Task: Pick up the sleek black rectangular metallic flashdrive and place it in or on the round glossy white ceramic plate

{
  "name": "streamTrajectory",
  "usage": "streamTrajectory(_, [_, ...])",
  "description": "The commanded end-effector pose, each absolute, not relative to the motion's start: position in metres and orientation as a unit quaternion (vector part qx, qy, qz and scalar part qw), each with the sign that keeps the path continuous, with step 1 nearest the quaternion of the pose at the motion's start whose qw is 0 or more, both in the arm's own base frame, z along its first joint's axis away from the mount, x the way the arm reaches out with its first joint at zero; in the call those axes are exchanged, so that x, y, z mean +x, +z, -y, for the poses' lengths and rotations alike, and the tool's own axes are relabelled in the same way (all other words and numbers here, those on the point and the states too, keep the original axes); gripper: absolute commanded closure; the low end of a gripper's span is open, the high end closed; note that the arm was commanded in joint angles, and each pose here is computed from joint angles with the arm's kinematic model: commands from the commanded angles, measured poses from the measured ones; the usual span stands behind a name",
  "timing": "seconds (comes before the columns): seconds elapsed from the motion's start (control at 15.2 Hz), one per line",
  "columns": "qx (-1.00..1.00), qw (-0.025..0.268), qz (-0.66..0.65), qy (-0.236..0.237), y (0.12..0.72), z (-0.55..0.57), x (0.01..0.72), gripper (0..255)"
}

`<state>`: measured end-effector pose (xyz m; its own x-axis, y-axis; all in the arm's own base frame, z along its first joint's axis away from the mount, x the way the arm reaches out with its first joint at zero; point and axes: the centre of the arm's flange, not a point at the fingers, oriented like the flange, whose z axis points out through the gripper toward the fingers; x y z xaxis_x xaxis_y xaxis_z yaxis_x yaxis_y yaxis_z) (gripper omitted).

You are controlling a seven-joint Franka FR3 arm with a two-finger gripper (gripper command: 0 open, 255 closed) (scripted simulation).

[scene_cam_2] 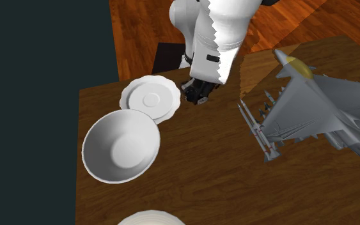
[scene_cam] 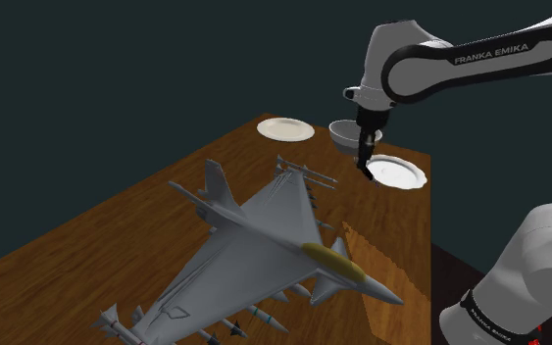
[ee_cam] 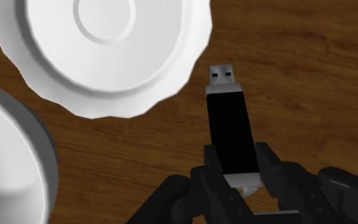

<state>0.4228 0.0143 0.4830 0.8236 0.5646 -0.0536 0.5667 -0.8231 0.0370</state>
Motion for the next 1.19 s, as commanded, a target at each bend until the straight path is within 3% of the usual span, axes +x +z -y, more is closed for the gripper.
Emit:
streamTrajectory(0.0, [0.955,0.026,-0.296,-0.020,0.491,-0.014,0.423,255])
streamTrajectory(0.73, [0.955,0.026,-0.296,-0.020,0.499,0.127,0.390,255])
streamTrajectory(1.12, [0.955,0.026,-0.296,-0.020,0.473,0.135,0.388,255])
